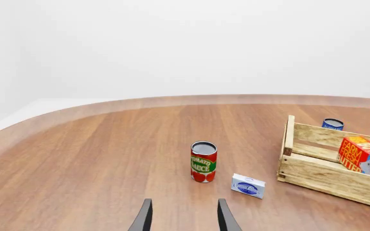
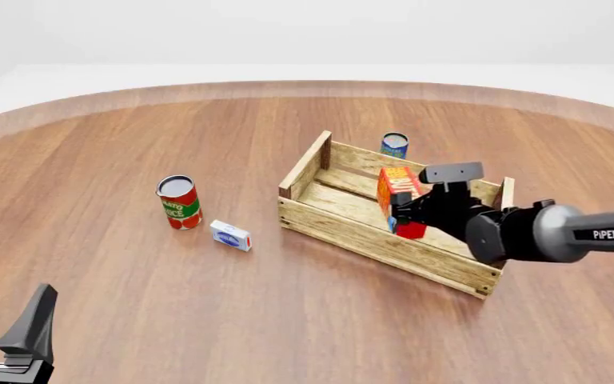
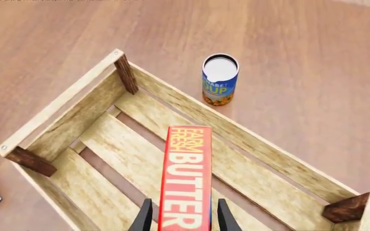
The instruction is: Pick up the butter and put it in the tray.
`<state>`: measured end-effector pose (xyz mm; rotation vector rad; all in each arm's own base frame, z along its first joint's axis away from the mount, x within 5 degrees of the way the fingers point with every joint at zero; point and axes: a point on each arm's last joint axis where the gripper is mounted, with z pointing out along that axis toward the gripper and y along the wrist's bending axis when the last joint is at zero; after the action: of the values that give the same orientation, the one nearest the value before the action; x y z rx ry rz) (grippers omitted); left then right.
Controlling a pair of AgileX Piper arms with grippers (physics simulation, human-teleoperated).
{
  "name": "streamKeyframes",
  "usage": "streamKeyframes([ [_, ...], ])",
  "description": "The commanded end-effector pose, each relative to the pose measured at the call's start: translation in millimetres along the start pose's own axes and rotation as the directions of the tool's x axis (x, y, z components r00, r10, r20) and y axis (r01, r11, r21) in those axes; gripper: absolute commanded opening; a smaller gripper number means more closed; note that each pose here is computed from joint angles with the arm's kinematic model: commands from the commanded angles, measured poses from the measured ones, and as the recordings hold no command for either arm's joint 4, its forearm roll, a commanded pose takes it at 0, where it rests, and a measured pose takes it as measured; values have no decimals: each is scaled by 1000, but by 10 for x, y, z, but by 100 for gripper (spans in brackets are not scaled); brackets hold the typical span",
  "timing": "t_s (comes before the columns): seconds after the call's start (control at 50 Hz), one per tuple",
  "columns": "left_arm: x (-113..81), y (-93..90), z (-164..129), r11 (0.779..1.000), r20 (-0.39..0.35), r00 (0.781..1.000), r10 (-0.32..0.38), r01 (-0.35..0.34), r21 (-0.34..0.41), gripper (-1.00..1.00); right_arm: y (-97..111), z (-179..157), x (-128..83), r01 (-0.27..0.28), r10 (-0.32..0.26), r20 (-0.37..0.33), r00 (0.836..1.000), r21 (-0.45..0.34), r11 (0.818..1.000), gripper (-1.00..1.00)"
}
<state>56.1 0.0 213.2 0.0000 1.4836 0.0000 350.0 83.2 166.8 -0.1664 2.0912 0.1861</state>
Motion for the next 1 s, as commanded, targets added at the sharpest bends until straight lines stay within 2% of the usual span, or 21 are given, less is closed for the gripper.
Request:
streamKeyframes([
  [0.02,0,0,0,1000,0,1000,0,0,0,100,7,-71,-39,5,-5,9,1000,-2,1000,100],
  [1.0,0,0,0,1000,0,1000,0,0,0,100,-21,-484,-229,17,-17,68,998,7,1000,100],
])
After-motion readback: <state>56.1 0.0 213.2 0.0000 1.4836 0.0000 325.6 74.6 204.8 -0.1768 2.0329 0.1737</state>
